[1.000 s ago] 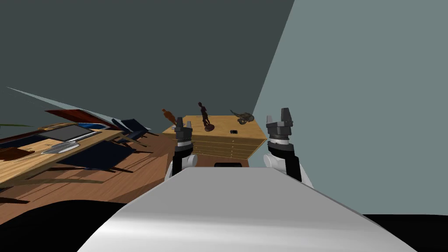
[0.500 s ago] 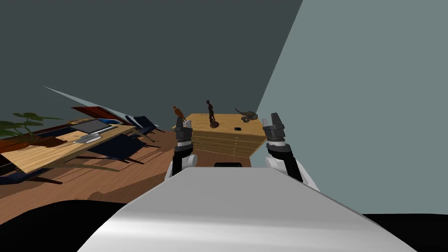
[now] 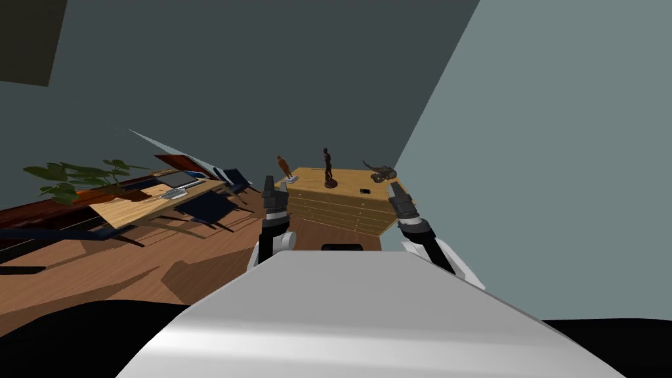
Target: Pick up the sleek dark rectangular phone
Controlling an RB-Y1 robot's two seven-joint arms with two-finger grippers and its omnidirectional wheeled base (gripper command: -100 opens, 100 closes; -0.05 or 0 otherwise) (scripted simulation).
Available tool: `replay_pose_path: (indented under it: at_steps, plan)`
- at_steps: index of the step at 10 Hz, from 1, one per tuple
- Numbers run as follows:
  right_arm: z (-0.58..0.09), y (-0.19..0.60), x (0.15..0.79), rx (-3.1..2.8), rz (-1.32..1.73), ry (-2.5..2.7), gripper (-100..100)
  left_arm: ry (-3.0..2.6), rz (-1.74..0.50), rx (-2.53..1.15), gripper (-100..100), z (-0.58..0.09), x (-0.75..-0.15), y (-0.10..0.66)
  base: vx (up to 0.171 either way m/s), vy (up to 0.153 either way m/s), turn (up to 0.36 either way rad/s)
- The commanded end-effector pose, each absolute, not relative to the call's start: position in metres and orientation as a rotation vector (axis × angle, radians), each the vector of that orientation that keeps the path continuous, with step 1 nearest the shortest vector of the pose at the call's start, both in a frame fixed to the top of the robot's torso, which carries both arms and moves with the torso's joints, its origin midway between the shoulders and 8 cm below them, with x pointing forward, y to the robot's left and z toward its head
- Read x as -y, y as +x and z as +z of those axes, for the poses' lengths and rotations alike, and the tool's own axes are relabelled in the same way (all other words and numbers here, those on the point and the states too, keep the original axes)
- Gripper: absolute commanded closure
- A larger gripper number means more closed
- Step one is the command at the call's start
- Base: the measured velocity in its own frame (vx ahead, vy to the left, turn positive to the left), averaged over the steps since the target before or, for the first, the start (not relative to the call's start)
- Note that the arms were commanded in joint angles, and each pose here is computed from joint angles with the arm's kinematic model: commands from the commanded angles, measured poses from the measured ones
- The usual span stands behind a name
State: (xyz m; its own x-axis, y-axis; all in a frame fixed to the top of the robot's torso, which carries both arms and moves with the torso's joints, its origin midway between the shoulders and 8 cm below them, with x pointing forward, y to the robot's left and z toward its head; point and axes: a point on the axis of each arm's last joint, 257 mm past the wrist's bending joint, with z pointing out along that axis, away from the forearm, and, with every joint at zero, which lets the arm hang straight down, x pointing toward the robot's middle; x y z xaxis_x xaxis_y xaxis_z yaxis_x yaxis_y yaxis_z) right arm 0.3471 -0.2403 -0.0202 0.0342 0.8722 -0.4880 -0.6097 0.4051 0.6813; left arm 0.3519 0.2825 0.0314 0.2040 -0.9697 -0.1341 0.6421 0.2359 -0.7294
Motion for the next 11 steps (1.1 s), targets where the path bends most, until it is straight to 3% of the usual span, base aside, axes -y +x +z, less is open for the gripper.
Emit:
replay_pose_path:
  at_steps: [1, 11]
  plan:
    - [-0.031, 0.347, 0.236, -1.059, 1.158, 0.284, -100, -0.601, -1.223, -0.663, 0, 0.031, -0.282, 0.352, -0.062, 0.102, 0.092]
    - [-0.176, 0.324, 0.231, -1.513, 1.030, 0.043, -100, -0.601, -1.223, -0.663, 0, 0.031, -0.283, 0.352, -0.020, 0.081, 0.167]
